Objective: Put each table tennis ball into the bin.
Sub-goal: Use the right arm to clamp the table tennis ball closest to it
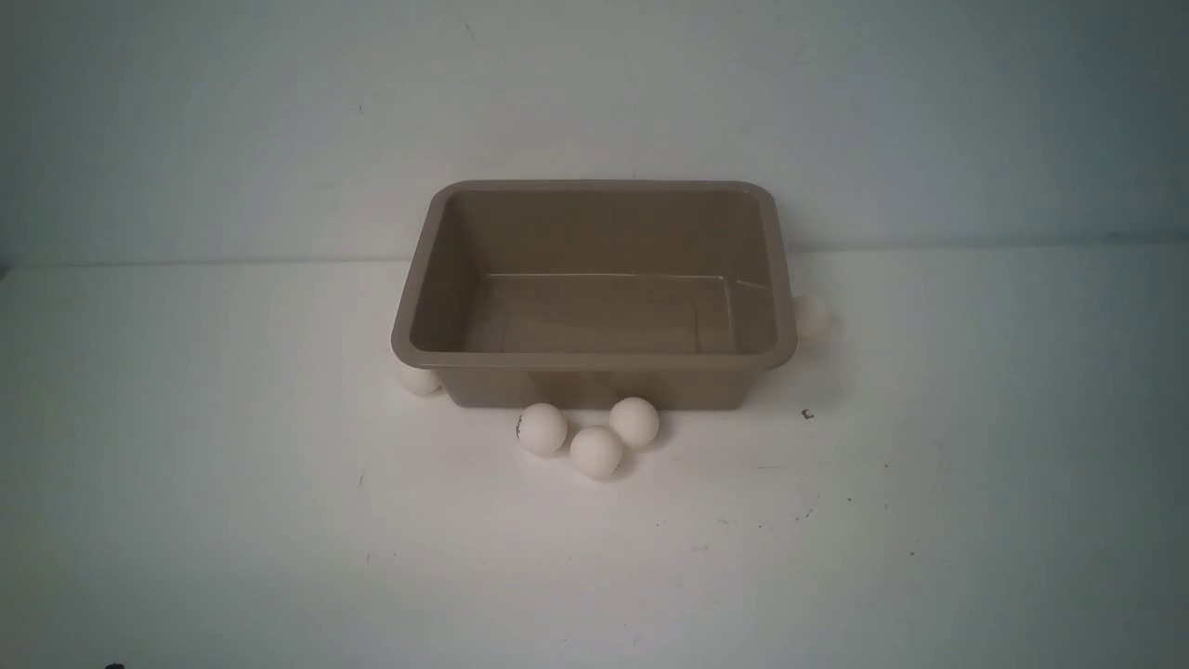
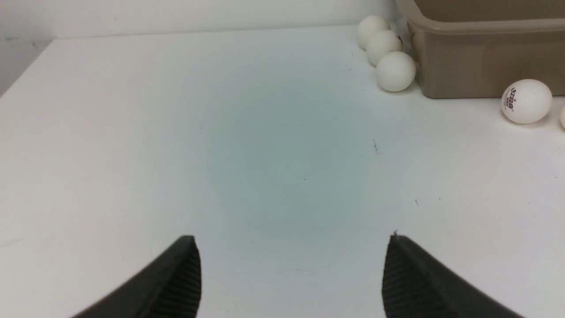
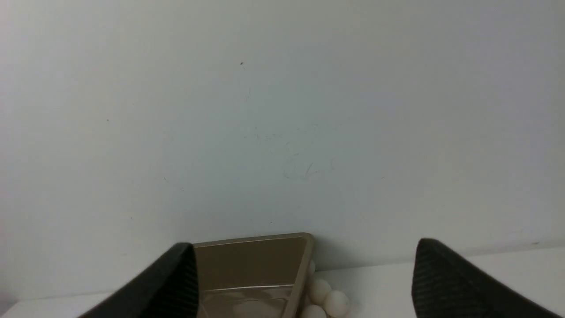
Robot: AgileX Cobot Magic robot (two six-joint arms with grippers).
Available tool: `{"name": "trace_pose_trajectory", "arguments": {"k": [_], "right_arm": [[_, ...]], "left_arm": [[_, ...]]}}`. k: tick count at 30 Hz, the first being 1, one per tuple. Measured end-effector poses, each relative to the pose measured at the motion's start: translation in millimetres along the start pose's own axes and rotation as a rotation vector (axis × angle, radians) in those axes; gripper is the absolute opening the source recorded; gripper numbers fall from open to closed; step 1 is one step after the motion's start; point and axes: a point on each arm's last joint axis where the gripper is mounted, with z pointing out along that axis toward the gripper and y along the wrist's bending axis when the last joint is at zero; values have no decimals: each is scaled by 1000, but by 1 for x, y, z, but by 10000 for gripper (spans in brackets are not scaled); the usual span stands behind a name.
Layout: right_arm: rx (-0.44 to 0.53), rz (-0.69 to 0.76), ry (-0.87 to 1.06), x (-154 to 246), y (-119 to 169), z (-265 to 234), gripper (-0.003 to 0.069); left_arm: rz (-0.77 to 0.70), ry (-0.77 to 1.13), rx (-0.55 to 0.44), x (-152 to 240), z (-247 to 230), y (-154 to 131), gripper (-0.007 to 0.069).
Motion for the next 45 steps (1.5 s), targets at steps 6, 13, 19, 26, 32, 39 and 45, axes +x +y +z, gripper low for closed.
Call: {"name": "trace_pose_trajectory", "arguments": {"k": [6, 13, 19, 26, 32, 39, 45], "right_arm": [[-42, -36, 128, 6, 2, 16, 589], [-123, -63, 266, 11, 5, 48, 589], [-209, -121, 405, 21, 7, 68, 589], [-255, -225, 480, 28, 5, 85, 589], [-282, -333, 473, 29, 5, 86, 589], [-300, -394, 481, 30, 4, 86, 589], [-301, -395, 484, 30, 4, 86, 589]], "left_arm": [[0, 0, 0, 0, 0, 0, 499], [0, 0, 0, 0, 0, 0, 499], [5, 0, 0, 0, 0, 0, 499], [23, -1, 0, 0, 0, 0, 499], [24, -1, 0, 0, 0, 0, 499], [-230, -25, 72, -2, 0, -6, 499], [-435, -153, 116, -15, -1, -7, 499]]}}
